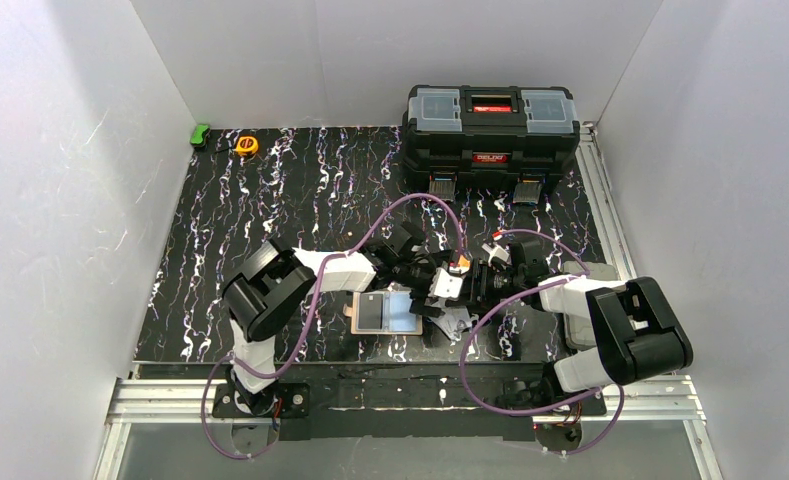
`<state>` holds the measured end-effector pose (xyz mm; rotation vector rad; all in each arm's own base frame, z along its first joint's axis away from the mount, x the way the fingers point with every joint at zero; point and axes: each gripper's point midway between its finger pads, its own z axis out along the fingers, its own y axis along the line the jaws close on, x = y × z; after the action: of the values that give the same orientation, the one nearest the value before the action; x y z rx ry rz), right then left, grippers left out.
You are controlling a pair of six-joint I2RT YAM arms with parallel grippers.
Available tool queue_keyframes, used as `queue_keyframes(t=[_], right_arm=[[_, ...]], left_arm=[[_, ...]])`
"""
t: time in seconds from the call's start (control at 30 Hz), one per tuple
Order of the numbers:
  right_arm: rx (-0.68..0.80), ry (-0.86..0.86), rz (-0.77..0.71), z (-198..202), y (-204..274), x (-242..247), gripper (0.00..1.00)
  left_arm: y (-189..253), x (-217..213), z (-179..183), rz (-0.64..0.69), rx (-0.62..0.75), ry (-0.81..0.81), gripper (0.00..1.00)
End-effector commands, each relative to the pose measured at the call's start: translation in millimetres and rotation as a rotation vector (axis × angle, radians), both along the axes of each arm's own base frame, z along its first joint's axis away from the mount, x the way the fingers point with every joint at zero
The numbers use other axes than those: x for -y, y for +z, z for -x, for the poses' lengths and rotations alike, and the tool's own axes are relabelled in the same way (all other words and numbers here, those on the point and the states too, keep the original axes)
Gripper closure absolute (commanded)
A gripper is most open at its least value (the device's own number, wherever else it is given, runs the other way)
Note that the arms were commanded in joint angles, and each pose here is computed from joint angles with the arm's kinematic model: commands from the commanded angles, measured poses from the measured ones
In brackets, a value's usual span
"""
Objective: Put the credit cards into the card holder
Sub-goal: Pick up the credit card from the center of the board.
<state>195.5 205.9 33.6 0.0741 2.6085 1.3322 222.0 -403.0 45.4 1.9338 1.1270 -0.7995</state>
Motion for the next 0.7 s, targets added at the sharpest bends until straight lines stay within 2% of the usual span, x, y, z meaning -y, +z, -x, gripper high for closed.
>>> queue_keyframes(t=[0.0,0.3,0.67], right_arm=[[0.004,-0.011,0.05,1,-6,6,0.45],[0.036,-0.046,0.094,1,0,13,0.51],[0.092,-0.075,0.179,2,9,20,0.73]], left_arm=[[-10,4,1,-0.019,-0.01,-0.002,0.02],[-7,6,-5,-0.011,-0.003,0.039,0.02],[-12,-1,-3,-0.026,-0.018,0.071,0.02]])
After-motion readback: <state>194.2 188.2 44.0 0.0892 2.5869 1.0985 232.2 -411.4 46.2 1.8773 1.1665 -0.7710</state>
